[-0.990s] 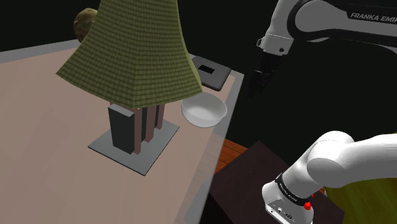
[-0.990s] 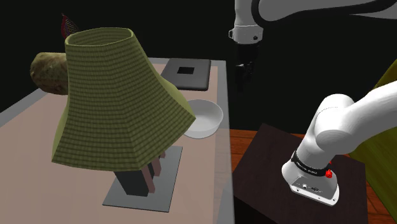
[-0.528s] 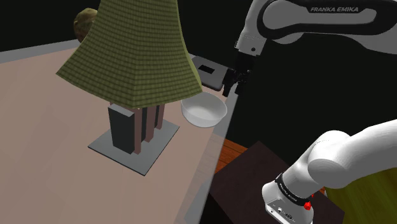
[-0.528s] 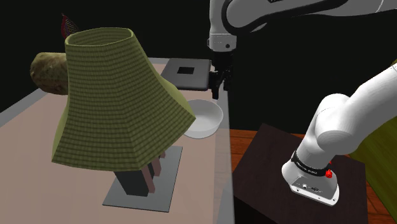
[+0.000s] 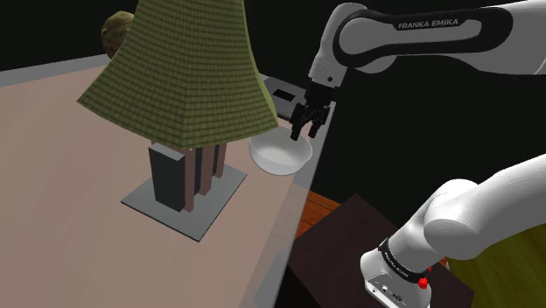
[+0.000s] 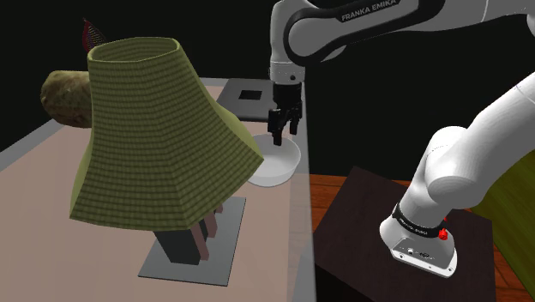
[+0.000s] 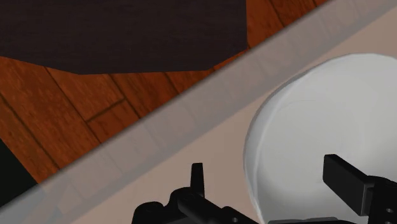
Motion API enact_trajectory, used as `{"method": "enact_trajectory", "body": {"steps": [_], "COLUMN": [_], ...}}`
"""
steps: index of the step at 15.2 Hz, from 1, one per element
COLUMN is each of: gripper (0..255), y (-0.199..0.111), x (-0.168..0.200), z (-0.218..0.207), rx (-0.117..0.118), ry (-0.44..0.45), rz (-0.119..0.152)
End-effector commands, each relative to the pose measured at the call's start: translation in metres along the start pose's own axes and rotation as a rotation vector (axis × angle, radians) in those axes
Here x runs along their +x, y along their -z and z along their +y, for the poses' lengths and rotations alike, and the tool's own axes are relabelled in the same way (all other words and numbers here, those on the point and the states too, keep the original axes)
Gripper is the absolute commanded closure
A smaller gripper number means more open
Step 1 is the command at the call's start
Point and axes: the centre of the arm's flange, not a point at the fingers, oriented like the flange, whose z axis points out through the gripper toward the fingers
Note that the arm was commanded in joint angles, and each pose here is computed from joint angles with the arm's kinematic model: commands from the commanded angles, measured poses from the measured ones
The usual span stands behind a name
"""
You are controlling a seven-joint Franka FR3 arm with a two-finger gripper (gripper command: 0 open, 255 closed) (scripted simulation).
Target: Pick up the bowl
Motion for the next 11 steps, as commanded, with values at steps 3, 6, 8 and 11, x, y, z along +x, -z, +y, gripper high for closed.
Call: {"method": "enact_trajectory", "body": {"steps": [3,6,8,11], "gripper": [0,255,255,255], "y": [-0.0146,-0.0145,-0.0144,-0.0141], "x": [0.0016,0.0017,0.0016,0.0016], "z": [0.0023,0.0031,0.003,0.0032], "rx": [0.0,0.0,0.0,0.0], "ry": [0.0,0.0,0.0,0.0], "rz": [0.0,0.0,0.0,0.0]}}
